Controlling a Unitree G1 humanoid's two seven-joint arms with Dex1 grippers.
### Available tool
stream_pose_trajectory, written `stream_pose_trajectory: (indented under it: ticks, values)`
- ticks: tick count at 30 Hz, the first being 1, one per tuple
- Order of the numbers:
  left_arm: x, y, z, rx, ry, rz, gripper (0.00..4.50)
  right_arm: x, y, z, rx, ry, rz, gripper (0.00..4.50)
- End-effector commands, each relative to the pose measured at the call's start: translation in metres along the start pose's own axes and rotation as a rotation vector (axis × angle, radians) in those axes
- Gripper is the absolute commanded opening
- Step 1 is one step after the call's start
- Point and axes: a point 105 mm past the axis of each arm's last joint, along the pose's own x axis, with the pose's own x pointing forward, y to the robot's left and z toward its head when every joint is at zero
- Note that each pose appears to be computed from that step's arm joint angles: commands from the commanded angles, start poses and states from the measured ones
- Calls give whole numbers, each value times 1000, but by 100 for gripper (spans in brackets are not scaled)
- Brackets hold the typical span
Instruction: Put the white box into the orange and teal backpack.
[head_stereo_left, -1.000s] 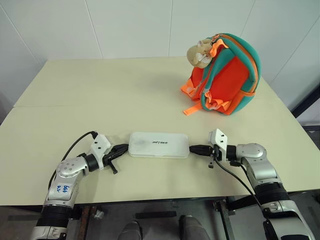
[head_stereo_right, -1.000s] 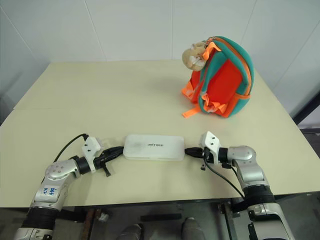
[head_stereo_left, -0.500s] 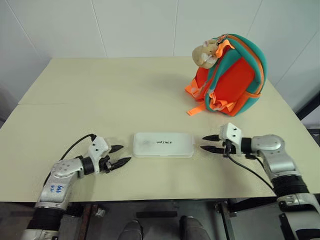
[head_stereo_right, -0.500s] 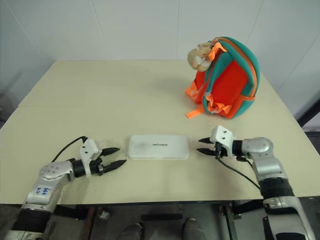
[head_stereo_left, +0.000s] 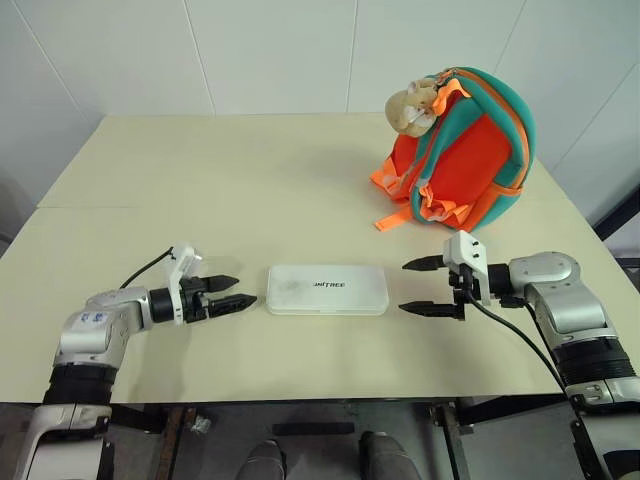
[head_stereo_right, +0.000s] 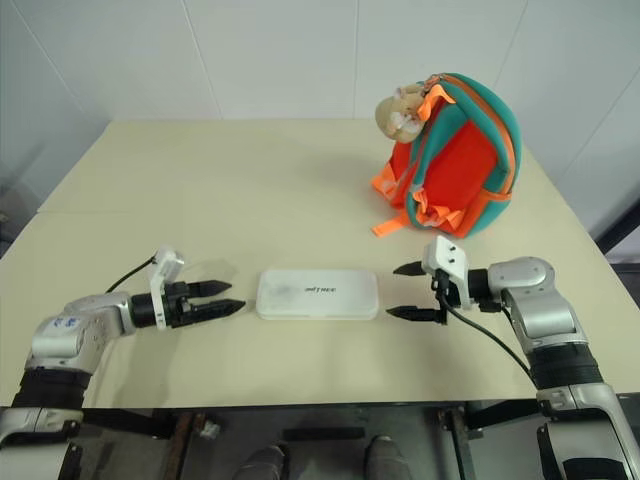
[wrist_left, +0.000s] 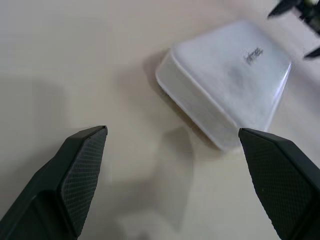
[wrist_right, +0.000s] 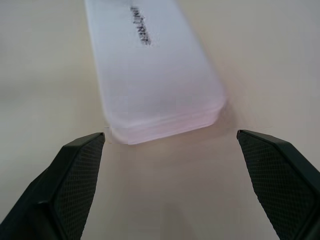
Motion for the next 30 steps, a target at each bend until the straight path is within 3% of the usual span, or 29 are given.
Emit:
stream_pose_trajectory:
  ticks: [1,8,16,25,30]
  values:
    - [8,-3,3,-137,-3,-55,450,0,-3,-1,-49,36,-14,448]
    - [25,-27,-10,-359,103,-213,450,7,-4,4,-62,9,-9,448]
    - [46,-19,-5,-524,35,-193,450,21,2,17,-21,-80,17,448]
    - [52,-45,-28,-649,200,-277,450,34,12,25,-19,-119,54,448]
    - [52,-53,-22,-691,177,-322,450,33,7,33,-15,-154,30,448]
